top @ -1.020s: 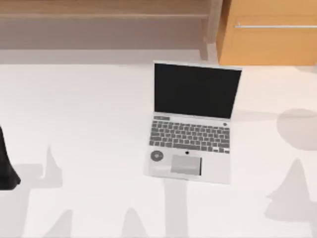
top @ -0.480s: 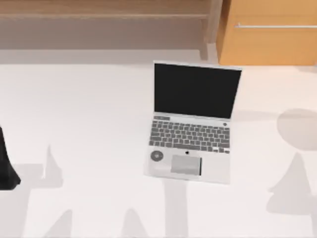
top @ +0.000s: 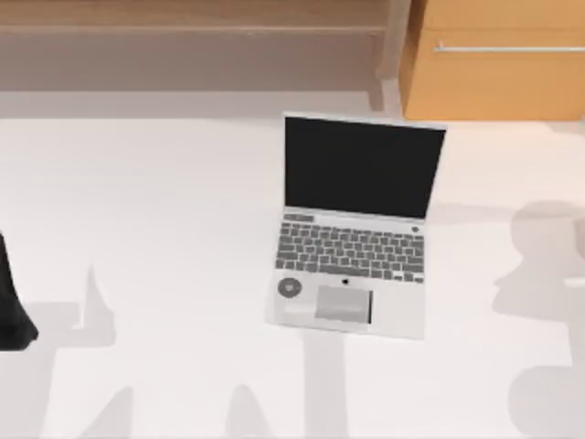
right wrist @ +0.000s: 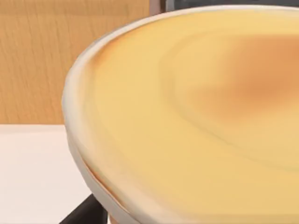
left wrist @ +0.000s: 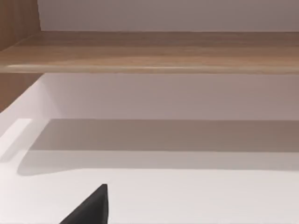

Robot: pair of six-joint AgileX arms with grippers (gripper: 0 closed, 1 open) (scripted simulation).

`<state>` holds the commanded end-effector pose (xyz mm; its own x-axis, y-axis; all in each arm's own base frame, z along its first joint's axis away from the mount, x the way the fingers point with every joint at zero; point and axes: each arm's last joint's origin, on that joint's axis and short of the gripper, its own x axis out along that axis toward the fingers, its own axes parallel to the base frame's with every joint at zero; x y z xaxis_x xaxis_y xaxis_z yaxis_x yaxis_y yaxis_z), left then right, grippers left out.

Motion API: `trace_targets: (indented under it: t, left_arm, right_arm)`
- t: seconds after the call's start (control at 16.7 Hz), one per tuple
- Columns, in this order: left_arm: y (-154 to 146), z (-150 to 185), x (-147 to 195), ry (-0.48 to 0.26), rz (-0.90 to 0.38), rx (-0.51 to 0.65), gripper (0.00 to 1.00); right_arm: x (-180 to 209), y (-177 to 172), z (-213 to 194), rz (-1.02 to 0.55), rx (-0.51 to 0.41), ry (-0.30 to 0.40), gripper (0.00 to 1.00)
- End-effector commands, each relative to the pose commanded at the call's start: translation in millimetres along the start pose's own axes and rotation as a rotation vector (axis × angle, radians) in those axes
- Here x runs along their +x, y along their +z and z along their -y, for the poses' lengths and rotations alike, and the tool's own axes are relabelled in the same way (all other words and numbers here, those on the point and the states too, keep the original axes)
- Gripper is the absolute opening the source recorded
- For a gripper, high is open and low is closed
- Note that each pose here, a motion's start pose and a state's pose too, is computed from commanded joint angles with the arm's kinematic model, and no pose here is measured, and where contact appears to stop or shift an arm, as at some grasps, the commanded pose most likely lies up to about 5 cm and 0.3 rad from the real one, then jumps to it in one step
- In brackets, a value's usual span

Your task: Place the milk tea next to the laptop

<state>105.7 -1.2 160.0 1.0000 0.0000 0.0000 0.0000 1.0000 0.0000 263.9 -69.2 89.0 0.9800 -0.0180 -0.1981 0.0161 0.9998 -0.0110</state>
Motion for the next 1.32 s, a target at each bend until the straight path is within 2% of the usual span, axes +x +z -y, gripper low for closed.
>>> trace_targets:
  t: [0.24, 1.02, 1.32]
  left_arm:
    - [0.0, 0.0, 0.0, 0.000, 0.000, 0.000, 1.00]
    - [0.0, 0.0, 0.0, 0.000, 0.000, 0.000, 1.00]
    - [0.0, 0.0, 0.0, 0.000, 0.000, 0.000, 1.00]
  right_arm:
    - [1.4, -0.1, -0.2, 0.000, 0.000, 0.000, 1.00]
    - [1.4, -0.1, -0.2, 0.000, 0.000, 0.000, 0.02]
    - [1.4, -0.1, -0.2, 0.000, 0.000, 0.000, 0.00]
